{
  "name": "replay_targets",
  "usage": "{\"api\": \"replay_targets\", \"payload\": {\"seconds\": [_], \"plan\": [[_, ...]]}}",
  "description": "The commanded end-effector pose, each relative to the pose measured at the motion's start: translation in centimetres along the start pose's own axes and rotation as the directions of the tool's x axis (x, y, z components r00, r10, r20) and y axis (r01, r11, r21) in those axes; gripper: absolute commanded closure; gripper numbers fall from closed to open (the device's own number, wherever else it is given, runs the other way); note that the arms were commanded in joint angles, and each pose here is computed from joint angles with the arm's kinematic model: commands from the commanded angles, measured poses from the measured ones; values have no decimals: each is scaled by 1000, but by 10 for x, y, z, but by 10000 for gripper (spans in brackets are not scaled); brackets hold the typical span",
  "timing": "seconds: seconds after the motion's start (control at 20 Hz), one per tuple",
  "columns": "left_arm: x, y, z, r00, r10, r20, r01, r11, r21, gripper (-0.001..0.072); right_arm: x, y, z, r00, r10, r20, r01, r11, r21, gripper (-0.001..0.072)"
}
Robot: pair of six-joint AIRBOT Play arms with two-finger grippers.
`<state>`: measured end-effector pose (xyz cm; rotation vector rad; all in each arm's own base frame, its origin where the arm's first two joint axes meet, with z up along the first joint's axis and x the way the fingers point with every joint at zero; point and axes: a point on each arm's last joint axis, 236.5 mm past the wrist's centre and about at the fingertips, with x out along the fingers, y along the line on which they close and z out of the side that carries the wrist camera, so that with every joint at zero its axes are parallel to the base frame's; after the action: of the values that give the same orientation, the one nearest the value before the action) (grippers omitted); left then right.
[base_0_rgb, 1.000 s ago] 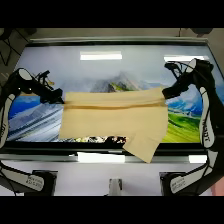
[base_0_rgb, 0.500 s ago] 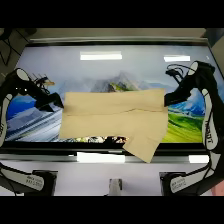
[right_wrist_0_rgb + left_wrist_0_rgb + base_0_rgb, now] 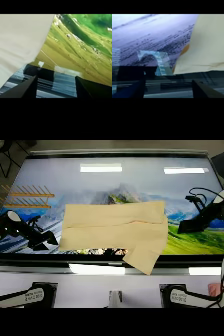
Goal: Fold the shirts.
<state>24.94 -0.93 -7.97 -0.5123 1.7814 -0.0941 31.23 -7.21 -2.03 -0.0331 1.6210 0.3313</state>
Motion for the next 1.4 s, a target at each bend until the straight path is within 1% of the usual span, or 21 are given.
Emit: {"api": "replay_targets", "payload": {"seconds": [0.0,0.05,0.1,0.15,0.25,0.35,0.4,0.45,0.5,0.55,0.6,0.7,0.75,0.8,0.85,1.0,1.15,1.35], "plan": [[29,-7,-10,997,-65,32,66,997,-30,42,15,11,-17,1000,31,0,-31,1000,3,237],[30,-9,-6,997,-68,46,69,997,-26,43,15,12,-18,999,33,-2,-33,999,-1,241],[32,-14,-4,996,-76,53,77,997,-20,47,15,11,-17,999,33,-2,-33,999,0,264],[34,-18,-5,996,-77,48,78,997,-14,68,15,11,-16,1000,30,2,-30,1000,0,265],[40,-23,1,996,-65,62,65,998,-9,73,15,10,-16,1000,28,5,-28,1000,0,282],[42,-28,12,993,-52,108,56,998,-29,215,15,11,-17,1000,31,0,-31,1000,-1,282],[43,-30,15,991,-48,122,54,998,-45,234,15,13,-18,999,39,-4,-39,999,-17,265],[43,-31,17,990,-46,132,54,997,-61,330,16,20,-18,998,70,-5,-70,996,-49,150],[44,-34,18,990,-43,137,53,996,-71,396,20,30,-18,994,112,-1,-112,992,-57,106],[46,-36,17,990,-41,136,49,997,-60,559,26,39,-20,989,151,-2,-151,987,-51,106],[47,-40,16,991,-39,131,45,998,-43,676,33,46,-25,984,175,-19,-176,983,-49,108],[48,-43,14,991,-37,125,40,999,-22,675,52,64,-40,977,201,-74,-207,975,-77,118],[47,-44,14,991,-38,127,40,999,-17,675,60,72,-46,977,199,-83,-206,974,-91,156],[45,-44,14,990,-38,134,40,999,-8,675,67,76,-50,980,188,-72,-194,976,-99,211],[43,-45,15,989,-40,142,40,999,2,676,73,79,-52,982,182,-54,-187,978,-92,237],[38,-47,15,986,-43,159,40,999,18,675,92,88,-71,974,209,-83,-214,975,-55,235],[36,-47,15,985,-44,165,41,999,24,675,102,111,-67,954,299,-36,-299,954,-7,235],[36,-47,15,985,-44,165,41,999,23,675,115,109,-66,958,286,-7,-285,957,57,235]]}}
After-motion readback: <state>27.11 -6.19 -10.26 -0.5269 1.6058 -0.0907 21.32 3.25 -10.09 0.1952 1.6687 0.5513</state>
